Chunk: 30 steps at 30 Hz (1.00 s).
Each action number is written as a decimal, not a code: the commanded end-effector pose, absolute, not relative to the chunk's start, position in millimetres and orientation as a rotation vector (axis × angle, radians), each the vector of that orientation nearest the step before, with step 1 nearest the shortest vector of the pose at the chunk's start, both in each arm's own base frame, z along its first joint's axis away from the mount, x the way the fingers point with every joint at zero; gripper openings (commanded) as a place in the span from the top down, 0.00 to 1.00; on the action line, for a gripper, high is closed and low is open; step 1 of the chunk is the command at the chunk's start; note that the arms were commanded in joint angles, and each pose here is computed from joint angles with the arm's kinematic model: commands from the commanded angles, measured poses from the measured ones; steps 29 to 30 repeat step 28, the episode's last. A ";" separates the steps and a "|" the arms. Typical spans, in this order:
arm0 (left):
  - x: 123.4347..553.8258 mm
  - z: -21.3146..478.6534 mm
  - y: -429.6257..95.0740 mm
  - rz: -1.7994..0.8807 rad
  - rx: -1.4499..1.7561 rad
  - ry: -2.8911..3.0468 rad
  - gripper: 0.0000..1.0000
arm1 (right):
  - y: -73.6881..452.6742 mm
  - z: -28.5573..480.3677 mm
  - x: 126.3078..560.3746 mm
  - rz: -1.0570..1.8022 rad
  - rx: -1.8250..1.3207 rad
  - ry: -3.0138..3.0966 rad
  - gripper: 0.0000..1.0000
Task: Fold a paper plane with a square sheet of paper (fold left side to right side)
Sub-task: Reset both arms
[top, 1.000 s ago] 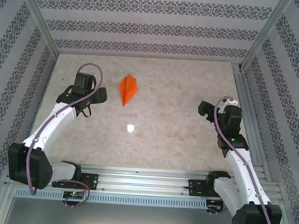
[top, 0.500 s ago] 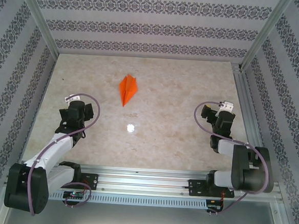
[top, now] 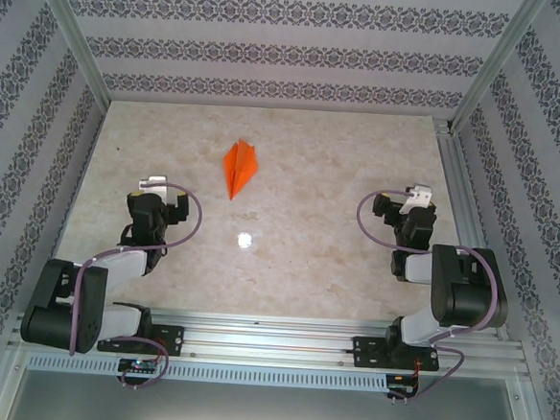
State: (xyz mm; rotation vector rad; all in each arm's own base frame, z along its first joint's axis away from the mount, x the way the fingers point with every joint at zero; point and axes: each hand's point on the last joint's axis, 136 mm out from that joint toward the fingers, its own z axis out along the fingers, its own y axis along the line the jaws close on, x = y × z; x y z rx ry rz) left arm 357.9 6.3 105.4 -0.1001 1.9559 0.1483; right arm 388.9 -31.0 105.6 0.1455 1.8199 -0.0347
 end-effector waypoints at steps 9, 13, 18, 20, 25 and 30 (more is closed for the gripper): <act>402.2 106.7 -22.1 0.031 0.073 1.856 0.00 | -25.8 126.4 396.6 -0.031 0.106 1.748 0.02; 405.5 103.4 -15.0 0.042 0.033 1.876 0.00 | -24.8 126.2 396.6 -0.028 0.104 1.749 0.02; 405.5 103.7 -15.4 0.042 0.035 1.878 0.00 | -24.3 124.8 396.5 -0.027 0.101 1.755 0.02; 405.3 103.2 -15.4 0.041 0.034 1.879 0.00 | -23.9 119.6 395.3 -0.048 0.100 1.777 0.02; 405.4 103.0 -15.7 0.042 0.037 1.880 0.00 | -22.3 119.4 395.0 -0.075 0.096 1.779 0.02; 405.7 103.4 -16.6 0.038 0.042 1.880 0.00 | -22.1 121.0 395.4 -0.074 0.095 1.772 0.02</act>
